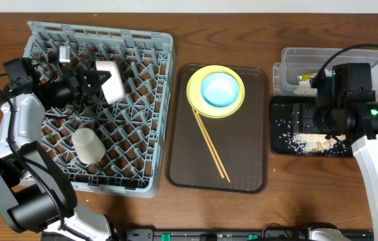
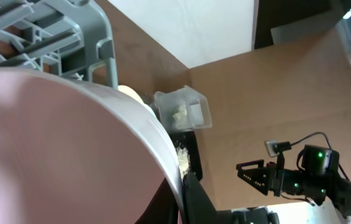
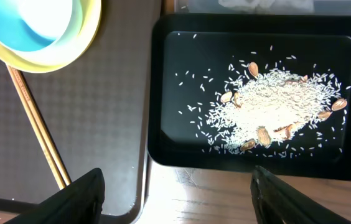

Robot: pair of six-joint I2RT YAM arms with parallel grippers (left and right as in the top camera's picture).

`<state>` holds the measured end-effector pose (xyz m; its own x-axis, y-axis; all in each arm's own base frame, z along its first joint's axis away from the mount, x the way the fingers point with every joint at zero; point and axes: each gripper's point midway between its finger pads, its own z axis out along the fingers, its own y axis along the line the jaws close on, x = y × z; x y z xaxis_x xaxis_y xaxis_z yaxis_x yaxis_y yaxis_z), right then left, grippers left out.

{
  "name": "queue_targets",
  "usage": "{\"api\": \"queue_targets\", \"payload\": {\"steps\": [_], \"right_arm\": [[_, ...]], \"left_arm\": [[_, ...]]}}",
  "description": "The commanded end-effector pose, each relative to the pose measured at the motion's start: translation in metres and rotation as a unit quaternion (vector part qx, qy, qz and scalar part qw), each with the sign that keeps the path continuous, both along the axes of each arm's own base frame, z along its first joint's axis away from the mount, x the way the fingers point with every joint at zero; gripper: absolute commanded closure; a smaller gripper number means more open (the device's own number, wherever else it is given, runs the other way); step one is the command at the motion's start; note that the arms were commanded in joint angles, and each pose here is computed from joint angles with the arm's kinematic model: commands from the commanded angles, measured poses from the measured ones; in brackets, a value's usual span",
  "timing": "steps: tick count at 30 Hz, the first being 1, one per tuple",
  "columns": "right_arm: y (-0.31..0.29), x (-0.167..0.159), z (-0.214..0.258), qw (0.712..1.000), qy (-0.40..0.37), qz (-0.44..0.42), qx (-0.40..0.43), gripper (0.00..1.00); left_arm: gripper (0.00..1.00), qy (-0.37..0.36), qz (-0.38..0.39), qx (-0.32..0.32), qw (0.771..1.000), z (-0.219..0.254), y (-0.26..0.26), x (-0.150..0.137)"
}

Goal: Sort waste into correct bins and load items into the dishwasher
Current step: 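Place the pink cup into the back of the dish rack with the left gripper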

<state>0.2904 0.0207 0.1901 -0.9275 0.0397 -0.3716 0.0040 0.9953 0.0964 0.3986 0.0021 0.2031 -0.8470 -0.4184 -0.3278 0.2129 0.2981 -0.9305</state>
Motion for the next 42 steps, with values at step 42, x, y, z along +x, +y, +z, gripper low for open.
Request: {"api": "queue_targets", "payload": {"steps": [42], "right_arm": [[-0.001, -0.003, 0.003, 1.000, 0.000, 0.005, -0.003, 0.28]], "left_arm": [[0.87, 0.229, 0.086, 0.060, 0.968, -0.078, 0.042, -0.041]]}}
